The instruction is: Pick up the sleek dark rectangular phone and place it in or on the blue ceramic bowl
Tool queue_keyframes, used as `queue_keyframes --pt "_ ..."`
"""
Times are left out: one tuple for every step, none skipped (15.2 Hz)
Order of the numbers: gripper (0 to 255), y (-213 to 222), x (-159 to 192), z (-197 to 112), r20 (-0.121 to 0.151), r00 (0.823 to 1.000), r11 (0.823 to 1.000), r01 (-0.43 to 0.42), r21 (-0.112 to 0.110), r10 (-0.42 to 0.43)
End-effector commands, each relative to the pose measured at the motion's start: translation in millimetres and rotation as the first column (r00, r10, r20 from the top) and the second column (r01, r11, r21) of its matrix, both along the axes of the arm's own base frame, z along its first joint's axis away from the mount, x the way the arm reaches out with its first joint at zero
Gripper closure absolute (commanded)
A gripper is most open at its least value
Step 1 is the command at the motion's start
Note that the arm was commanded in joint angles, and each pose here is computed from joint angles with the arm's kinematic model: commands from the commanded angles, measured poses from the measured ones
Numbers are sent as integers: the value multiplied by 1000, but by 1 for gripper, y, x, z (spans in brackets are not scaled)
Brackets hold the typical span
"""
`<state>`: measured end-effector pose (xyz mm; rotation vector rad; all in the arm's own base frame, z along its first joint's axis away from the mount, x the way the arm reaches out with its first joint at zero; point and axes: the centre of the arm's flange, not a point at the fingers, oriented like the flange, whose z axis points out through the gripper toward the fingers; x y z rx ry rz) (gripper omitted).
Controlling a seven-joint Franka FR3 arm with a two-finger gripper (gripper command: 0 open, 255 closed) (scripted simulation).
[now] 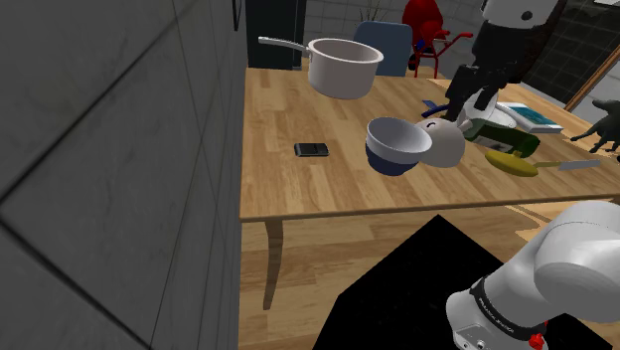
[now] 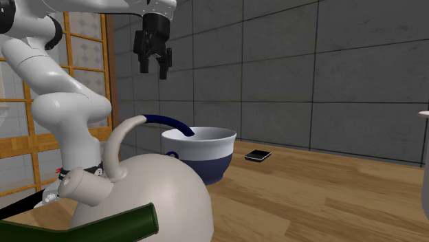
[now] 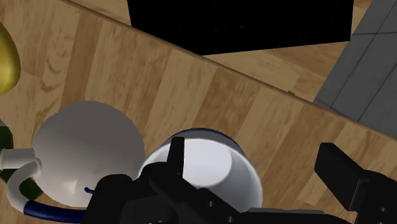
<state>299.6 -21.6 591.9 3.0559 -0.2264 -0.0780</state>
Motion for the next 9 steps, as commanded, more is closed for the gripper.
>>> queue_keyframes --pt "0 0 0 0 0 1000 1000 0 0 0" --pt "0 -3 10 -7 1 999 999 -33 4 33" --pt "0 -5 20 -15 2 998 998 -66 7 66" --pt "0 -7 30 -22 3 995 995 -99 11 99" --pt "0 -9 41 -30 4 991 991 -131 14 131" --pt "0 -10 51 -37 5 986 986 -164 18 164" --pt "0 -11 61 -45 7 981 980 -196 21 196" --pt "0 -12 72 -52 8 974 973 -229 25 229" --pt "0 -12 82 -60 10 965 965 -261 28 260"
